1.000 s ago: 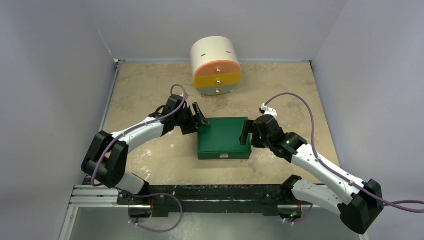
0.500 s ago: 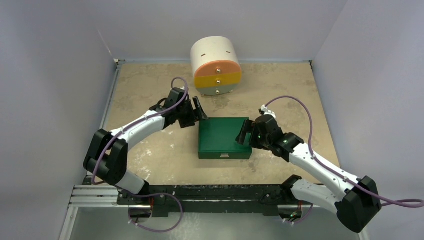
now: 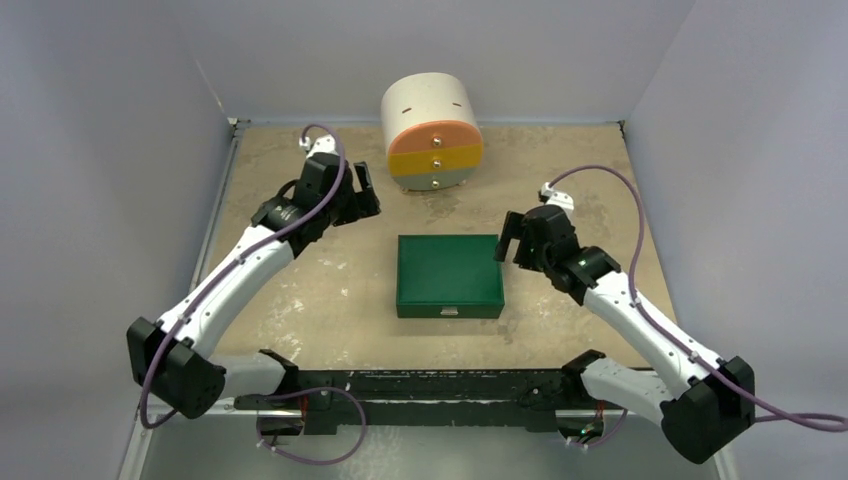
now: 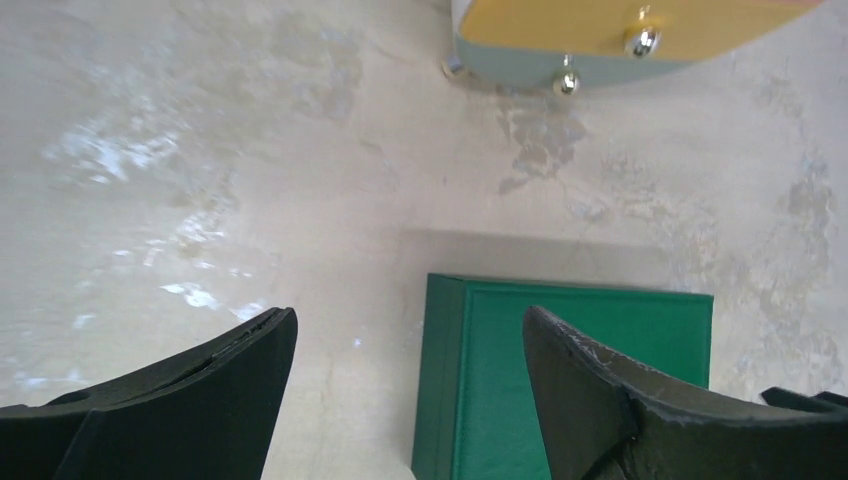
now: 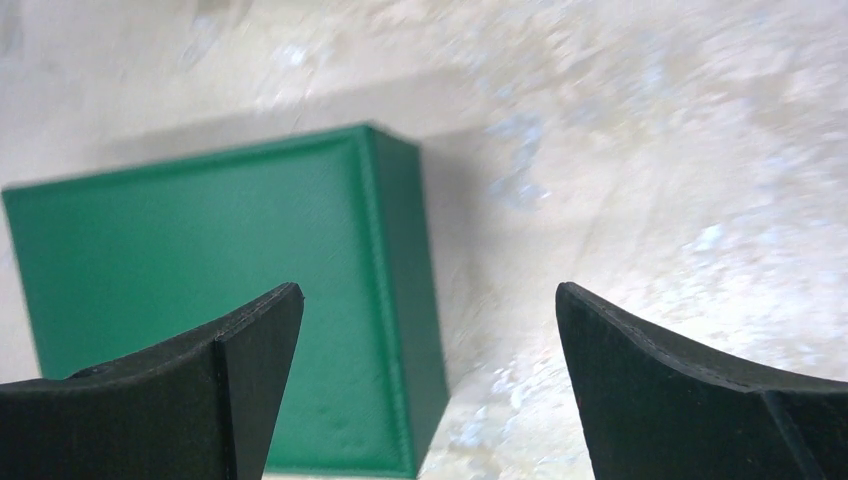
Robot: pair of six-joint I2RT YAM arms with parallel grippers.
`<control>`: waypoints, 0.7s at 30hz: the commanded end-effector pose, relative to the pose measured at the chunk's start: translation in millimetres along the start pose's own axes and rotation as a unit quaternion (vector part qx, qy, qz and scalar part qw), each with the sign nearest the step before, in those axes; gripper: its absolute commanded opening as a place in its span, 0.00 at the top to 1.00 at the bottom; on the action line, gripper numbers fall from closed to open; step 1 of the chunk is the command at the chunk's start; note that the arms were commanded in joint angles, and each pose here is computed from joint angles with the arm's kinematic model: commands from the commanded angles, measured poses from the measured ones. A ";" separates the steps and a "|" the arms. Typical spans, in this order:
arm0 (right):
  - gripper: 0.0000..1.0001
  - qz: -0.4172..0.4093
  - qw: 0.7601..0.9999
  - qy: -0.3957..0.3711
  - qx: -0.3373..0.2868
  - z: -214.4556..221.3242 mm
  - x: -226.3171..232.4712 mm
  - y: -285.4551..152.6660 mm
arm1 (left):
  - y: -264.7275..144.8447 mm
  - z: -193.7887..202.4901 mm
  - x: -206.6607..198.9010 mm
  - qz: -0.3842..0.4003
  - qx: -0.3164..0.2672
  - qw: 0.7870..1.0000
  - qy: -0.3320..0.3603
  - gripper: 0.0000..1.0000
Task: Organize the mixed jewelry
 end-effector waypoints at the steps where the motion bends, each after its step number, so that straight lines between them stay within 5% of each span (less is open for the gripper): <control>1: 0.01 0.044 0.998 -0.010 -0.039 -32.2 -33.2 -9.8 | -42.8 -37.9 8.0 -0.027 -0.088 0.995 0.027 0.16; 10: 0.01 0.061 0.995 0.031 -0.076 -53.0 -69.5 -34.8 | -94.6 -59.7 21.0 -0.013 -0.173 0.985 0.021 0.14; 17: 0.01 0.034 0.977 0.028 -0.211 -59.4 -75.8 -87.9 | -119.6 -50.8 32.6 0.035 -0.205 0.978 0.009 0.13; 21: 0.01 0.026 0.970 0.042 -0.237 -53.7 -78.5 -109.3 | -130.7 -42.0 45.8 0.049 -0.228 0.972 -0.011 0.12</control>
Point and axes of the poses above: each gripper's point midway between its finger pads, its own y axis out along the fingers, its own x axis along the line the jaws close on, z = x × y, the point moved 5 cm from there along -y, back along the fingers, and after that the axes turned 8 degrees about -y, right-handed, at the moved point
